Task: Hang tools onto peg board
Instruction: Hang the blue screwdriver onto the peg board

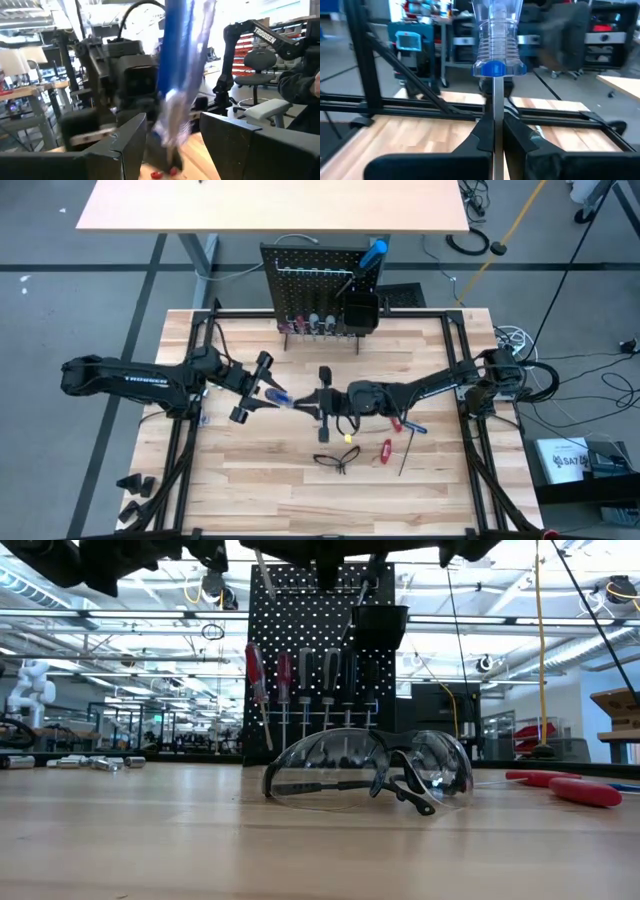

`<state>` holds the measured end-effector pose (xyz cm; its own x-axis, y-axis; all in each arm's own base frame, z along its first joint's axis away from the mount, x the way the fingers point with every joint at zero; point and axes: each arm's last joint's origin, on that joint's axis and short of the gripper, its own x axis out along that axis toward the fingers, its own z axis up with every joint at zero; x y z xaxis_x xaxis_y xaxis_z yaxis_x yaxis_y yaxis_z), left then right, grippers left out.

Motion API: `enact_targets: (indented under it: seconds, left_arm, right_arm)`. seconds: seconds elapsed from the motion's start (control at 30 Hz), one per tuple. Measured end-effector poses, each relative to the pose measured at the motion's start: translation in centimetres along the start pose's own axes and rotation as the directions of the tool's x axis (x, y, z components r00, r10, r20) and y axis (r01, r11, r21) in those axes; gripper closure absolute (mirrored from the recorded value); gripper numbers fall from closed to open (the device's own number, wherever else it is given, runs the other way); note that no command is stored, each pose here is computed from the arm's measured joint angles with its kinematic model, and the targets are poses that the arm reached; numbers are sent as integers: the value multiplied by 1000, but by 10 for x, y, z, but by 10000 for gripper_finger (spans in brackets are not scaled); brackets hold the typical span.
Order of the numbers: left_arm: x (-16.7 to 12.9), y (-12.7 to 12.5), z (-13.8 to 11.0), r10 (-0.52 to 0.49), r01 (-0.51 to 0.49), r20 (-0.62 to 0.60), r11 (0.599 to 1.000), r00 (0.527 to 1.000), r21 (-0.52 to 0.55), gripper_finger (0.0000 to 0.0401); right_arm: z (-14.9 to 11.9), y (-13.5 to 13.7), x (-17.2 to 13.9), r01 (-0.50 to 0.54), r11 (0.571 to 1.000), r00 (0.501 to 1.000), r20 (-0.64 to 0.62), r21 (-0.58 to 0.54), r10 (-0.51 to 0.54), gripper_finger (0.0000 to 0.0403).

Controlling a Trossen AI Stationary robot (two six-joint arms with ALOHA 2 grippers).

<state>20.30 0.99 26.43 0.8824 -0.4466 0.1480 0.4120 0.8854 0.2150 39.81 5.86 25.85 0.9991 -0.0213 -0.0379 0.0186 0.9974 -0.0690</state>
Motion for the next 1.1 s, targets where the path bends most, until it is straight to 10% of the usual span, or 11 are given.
enact_targets:
  seconds: [0.5, 0.83, 1.1]
  left_arm:
    - [11, 8, -10, 99, -99, 28, 995, 995, 15, 212]
    - [11, 10, -11, 163, -164, 23, 986, 986, 31, 307]
    - [11, 11, -12, 191, -191, 17, 981, 982, 38, 307]
  right_arm:
    - [1, -23, 5, 56, 996, 998, -33, 74, -53, 393]
    - [0, -24, 5, 61, 996, 997, -40, 69, -59, 391]
    - [1, -26, 4, 118, 992, 992, -47, 39, -116, 315]
